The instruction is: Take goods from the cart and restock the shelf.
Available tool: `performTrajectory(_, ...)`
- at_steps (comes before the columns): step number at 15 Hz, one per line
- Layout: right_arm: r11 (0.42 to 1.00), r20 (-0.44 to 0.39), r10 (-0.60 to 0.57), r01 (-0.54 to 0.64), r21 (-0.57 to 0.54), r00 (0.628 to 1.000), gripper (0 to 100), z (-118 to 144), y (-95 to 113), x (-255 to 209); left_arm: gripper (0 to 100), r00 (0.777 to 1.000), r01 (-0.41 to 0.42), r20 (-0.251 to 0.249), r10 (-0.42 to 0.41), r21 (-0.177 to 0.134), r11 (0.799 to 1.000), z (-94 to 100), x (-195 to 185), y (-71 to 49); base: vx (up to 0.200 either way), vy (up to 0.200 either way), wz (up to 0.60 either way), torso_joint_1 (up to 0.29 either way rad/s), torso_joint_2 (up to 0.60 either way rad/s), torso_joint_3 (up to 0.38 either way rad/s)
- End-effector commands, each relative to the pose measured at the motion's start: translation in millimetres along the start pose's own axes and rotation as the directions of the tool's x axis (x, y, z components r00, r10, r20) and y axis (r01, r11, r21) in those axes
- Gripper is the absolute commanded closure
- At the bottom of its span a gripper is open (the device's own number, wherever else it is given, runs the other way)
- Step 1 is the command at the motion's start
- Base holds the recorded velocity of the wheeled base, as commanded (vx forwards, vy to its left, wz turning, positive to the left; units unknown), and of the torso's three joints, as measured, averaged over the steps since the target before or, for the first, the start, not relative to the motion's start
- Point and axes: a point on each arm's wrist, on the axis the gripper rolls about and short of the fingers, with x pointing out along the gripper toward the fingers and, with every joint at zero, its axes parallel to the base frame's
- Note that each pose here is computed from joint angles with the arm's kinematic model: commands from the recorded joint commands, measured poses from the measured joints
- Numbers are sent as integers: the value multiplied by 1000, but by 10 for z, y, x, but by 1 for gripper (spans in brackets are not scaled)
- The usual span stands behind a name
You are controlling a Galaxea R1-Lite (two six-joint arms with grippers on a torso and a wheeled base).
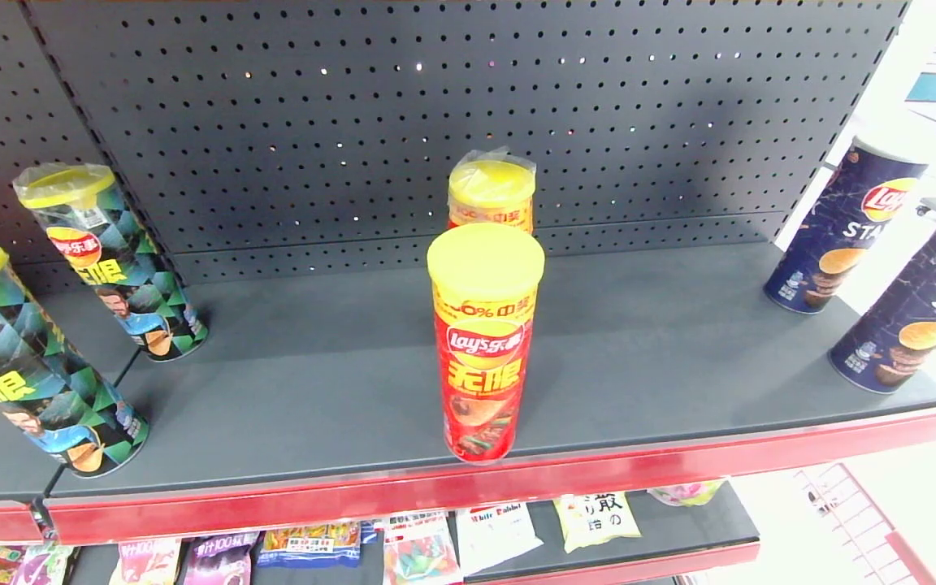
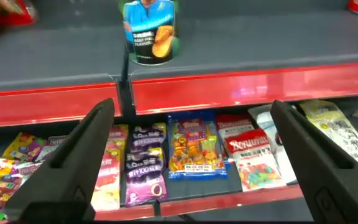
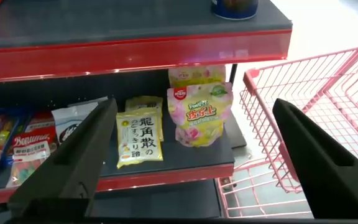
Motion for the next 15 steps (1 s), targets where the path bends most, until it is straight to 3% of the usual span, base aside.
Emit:
performTrajectory(1,1000,1,21,-21,-13,1000,0,2,5,0,0,1000,2,0,-2,1,1000,0,0,-1,0,0,0,0,0,0)
performTrajectory(5,1000,-2,21,-21,-5,1000,0,-2,5,0,0,1000,-1,-1,1,-1,1000,0,0,0,0,0,0,0,0,0)
performTrajectory(10,1000,-1,18,-18,-5,1000,0,0,4,0,0,1000,-1,-1,1,-1,1000,0,0,0,-200,0,0,10,5,0)
performTrajectory(15,1000,-1,18,-18,-5,1000,0,0,4,0,0,1000,0,-1,0,-1,1000,0,0,0,0,0,120,5,2,0)
